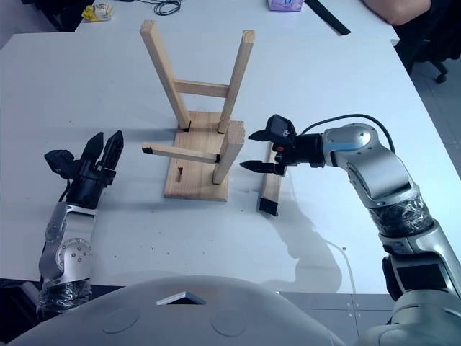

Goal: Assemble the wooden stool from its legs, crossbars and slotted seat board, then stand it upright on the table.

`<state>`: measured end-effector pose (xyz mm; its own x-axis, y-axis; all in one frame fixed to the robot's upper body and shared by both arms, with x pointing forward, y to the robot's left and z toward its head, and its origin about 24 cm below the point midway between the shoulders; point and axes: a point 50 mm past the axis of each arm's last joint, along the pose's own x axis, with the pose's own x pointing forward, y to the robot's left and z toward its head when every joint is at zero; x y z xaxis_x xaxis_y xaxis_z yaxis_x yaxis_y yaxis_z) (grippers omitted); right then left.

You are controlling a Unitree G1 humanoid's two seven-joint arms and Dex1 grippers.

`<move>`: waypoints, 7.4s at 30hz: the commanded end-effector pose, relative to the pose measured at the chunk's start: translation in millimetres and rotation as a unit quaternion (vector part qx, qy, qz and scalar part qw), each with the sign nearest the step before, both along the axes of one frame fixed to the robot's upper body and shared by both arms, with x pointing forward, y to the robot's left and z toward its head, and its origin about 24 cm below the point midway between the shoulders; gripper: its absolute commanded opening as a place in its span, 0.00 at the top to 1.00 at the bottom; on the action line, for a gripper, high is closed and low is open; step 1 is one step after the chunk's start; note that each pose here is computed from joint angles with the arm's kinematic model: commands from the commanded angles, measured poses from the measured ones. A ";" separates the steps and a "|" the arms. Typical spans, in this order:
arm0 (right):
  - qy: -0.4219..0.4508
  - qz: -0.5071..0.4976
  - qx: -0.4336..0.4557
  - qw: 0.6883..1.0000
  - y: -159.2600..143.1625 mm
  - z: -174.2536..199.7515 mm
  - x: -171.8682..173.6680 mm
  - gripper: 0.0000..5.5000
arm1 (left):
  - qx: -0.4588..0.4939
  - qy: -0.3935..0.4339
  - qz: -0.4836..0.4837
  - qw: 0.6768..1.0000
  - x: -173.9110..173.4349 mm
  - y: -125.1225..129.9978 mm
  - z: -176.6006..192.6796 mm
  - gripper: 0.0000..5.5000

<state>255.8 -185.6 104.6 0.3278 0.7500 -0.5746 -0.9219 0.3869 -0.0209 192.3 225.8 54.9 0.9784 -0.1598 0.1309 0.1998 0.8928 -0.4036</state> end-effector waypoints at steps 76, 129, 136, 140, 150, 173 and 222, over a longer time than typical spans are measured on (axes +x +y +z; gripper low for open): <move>0.196 -0.435 -0.092 0.874 19.5 -33.8 -35.8 0.31 | -0.063 0.021 0.172 0.983 -65.9 -5.2 -2.1 0.39; 0.149 -0.359 -0.028 0.921 27.6 1.6 -8.3 0.31 | -0.064 0.023 0.183 0.981 -61.9 -1.6 -4.8 0.39; 0.161 -0.316 -0.032 0.934 33.4 2.7 -14.3 0.31 | -0.066 0.021 0.186 0.980 -61.4 -2.7 -5.7 0.39; 0.141 -0.370 -0.076 0.915 5.6 7.1 -4.0 0.31 | -0.067 0.024 0.192 0.979 -66.1 -3.8 -7.3 0.39; 0.193 -0.237 -0.097 0.947 11.8 9.0 -29.9 0.31 | -0.071 0.022 0.200 0.977 -68.2 -7.4 -8.6 0.39; 0.100 -0.298 -0.113 0.943 -11.9 10.8 5.9 0.31 | -0.066 0.023 0.191 0.979 -64.4 -4.6 -11.2 0.39; 0.149 -0.304 -0.180 0.924 -31.4 -46.7 -67.6 0.31 | -0.053 -0.004 0.179 0.982 -48.4 -1.0 6.3 0.39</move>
<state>197.2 -217.0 73.7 0.4691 0.2497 -0.8471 -0.5630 0.8235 -0.0690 139.7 224.4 59.1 0.9650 0.2217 0.1402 -0.1230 0.8546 -0.5044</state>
